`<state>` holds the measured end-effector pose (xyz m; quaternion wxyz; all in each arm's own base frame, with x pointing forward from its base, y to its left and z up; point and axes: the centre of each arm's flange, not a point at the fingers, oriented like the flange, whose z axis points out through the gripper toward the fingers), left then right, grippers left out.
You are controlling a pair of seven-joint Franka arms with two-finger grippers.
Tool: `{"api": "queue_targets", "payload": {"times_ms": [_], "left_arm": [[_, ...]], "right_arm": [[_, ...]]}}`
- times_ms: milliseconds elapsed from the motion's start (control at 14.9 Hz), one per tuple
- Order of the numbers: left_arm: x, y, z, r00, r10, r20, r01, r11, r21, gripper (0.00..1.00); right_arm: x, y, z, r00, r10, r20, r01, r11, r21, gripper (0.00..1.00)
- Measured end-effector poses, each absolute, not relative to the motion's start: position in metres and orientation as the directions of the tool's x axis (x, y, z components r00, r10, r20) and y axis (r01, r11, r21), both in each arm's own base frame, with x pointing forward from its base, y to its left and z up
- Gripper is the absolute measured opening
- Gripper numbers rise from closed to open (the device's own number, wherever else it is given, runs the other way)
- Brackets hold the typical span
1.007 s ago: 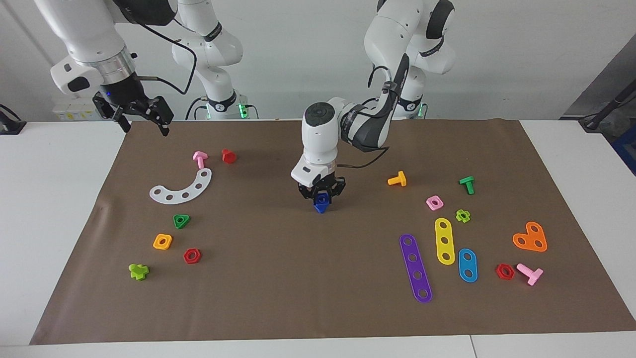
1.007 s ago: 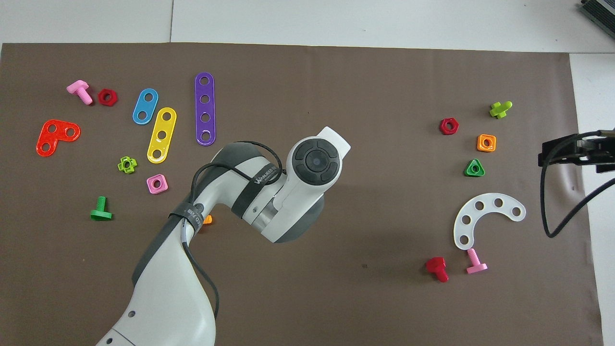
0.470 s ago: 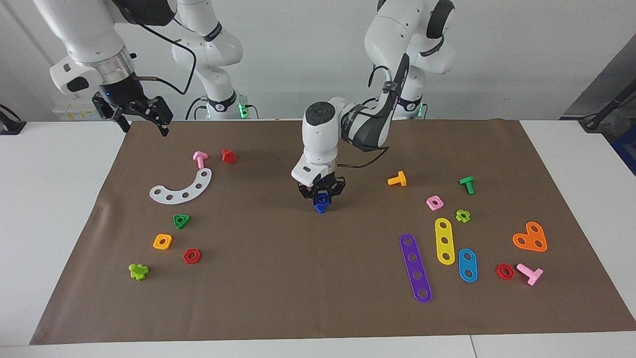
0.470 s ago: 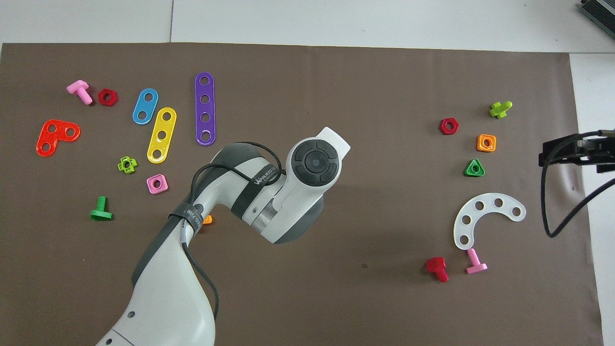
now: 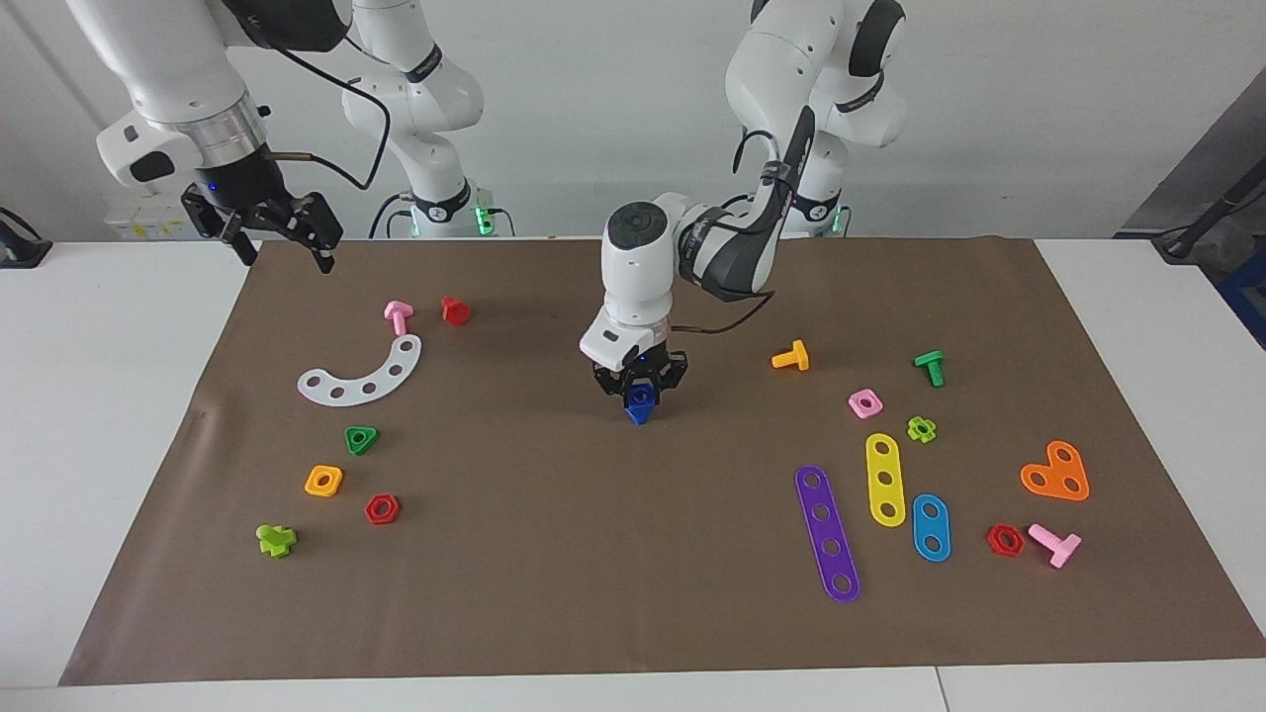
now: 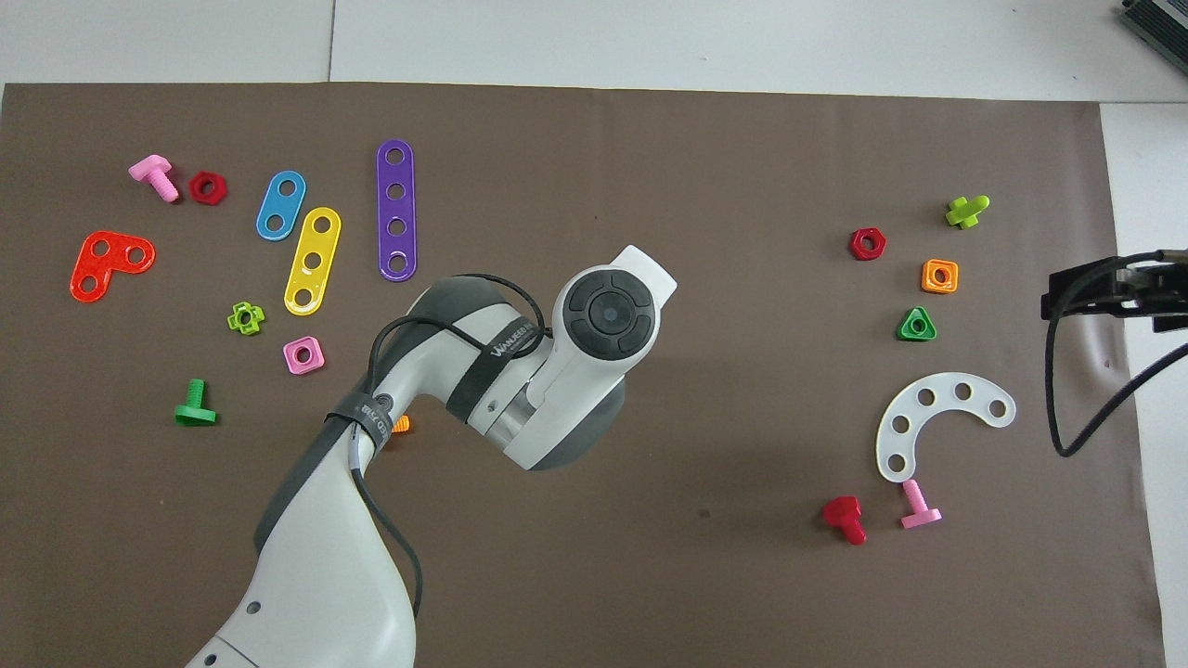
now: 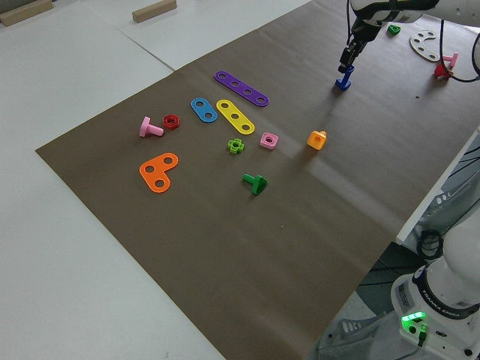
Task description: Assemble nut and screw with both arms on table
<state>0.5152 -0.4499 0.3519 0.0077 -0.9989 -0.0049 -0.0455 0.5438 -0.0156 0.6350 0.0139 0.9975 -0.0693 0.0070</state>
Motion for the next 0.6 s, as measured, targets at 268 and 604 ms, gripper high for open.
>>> {"api": "queue_targets", "payload": {"times_ms": [268, 604], "left_arm": [[0.515, -0.45, 0.3519, 0.996, 0.014, 0.091, 0.015, -1.0, -0.014, 0.46], [0.5159, -0.449, 0.352, 0.995, 0.022, 0.092, 0.023, -1.0, -0.014, 0.46]], "right_arm": [[0.5444, -0.0156, 0.6353, 0.99, -0.138, 0.022, -0.138, -0.99, 0.026, 1.0], [0.5446, -0.0157, 0.6354, 0.99, -0.138, 0.023, -0.139, -0.99, 0.026, 1.0]]}}
